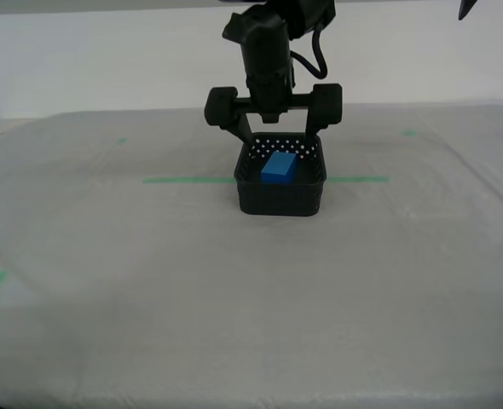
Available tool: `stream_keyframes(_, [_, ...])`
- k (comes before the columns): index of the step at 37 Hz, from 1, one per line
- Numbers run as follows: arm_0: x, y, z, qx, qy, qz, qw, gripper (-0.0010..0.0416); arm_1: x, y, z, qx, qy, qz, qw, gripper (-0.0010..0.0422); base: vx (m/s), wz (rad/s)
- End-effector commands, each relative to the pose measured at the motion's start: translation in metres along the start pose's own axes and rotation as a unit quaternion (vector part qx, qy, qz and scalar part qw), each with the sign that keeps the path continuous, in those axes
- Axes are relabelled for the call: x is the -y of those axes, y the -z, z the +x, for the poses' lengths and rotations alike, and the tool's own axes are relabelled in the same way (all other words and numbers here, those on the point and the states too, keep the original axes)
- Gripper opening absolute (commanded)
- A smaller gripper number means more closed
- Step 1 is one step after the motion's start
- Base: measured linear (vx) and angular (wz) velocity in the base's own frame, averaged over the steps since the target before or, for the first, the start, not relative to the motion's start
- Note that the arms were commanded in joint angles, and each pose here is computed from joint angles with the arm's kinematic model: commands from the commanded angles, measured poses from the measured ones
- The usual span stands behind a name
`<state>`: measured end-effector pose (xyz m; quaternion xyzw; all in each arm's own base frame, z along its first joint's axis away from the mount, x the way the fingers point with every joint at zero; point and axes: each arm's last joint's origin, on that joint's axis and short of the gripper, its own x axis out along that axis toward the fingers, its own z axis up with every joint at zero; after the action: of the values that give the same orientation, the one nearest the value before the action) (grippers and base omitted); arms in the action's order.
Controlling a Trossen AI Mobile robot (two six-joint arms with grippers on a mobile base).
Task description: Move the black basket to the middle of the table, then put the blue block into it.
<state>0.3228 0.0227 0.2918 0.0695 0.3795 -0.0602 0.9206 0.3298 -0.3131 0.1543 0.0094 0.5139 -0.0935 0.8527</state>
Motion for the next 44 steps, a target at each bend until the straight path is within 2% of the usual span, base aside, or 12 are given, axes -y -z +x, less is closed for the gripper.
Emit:
stream_keyframes(1, [0.0,0.0,0.0,0.002,0.001,0.0,1.0,0.0393,-0.001,-0.003,-0.013,0.009,-0.009,0.004,1.0,0.0401,0.0,0.0])
stream_keyframes(15, [0.0,0.0,0.0,0.002,0.001,0.0,1.0,0.0394,-0.013,-0.007,-0.062,0.049,0.004,0.024,0.998,0.0401,0.0,0.0])
stream_keyframes(24, [0.0,0.0,0.0,0.002,0.0,0.0,1.0,0.0393,-0.043,0.005,-0.094,0.096,-0.003,-0.001,0.995,0.0401,0.0,0.0])
stream_keyframes(31, [0.0,-0.001,0.0,0.002,0.0,0.0,1.0,0.0394,-0.073,0.016,-0.111,0.105,-0.015,-0.01,0.994,0.0401,0.0,0.0])
stream_keyframes(44, [0.0,-0.001,0.0,0.002,0.001,0.0,1.0,0.0394,-0.129,0.038,-0.137,0.129,-0.047,-0.05,0.989,0.0401,0.0,0.0])
